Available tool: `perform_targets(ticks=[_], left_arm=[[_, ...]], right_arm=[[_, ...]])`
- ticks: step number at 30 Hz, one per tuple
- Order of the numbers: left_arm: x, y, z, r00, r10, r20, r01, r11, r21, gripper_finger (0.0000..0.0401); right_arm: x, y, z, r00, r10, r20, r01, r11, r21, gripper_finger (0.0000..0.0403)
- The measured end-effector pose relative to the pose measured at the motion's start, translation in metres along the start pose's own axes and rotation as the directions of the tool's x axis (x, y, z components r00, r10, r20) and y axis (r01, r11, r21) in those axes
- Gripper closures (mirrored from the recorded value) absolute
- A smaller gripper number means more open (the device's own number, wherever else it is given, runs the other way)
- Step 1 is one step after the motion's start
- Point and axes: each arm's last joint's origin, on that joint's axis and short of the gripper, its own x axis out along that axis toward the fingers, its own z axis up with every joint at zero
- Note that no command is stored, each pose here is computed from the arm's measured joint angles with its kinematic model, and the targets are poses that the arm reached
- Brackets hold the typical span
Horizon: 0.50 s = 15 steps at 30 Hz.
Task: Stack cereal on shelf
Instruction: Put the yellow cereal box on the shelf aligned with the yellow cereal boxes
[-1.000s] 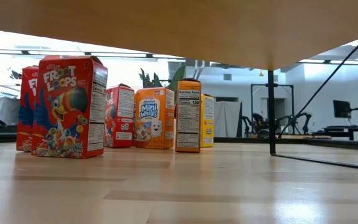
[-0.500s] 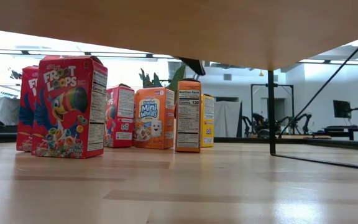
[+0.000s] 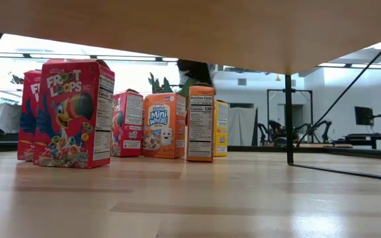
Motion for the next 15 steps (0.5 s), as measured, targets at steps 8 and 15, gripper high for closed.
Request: perform_targets(ticks=[8, 15], left_arm=[[0.017, -0.01, 0.003, 0.998, -0.018, -0.053, 0.021, 0.998, 0.057, 0.0134], [0.021, -0.015, 0.006, 0.998, -0.007, -0.069, 0.011, 0.998, 0.061, 0.0134]], right_arm=[[0.0, 0.0, 0.0, 1.0, 0.002, 0.001, -0.002, 1.0, 0.011, 0.0193], [0.0, 0.001, 0.0, 1.0, 0.005, 0.002, -0.005, 1.0, 0.027, 0.0198]])
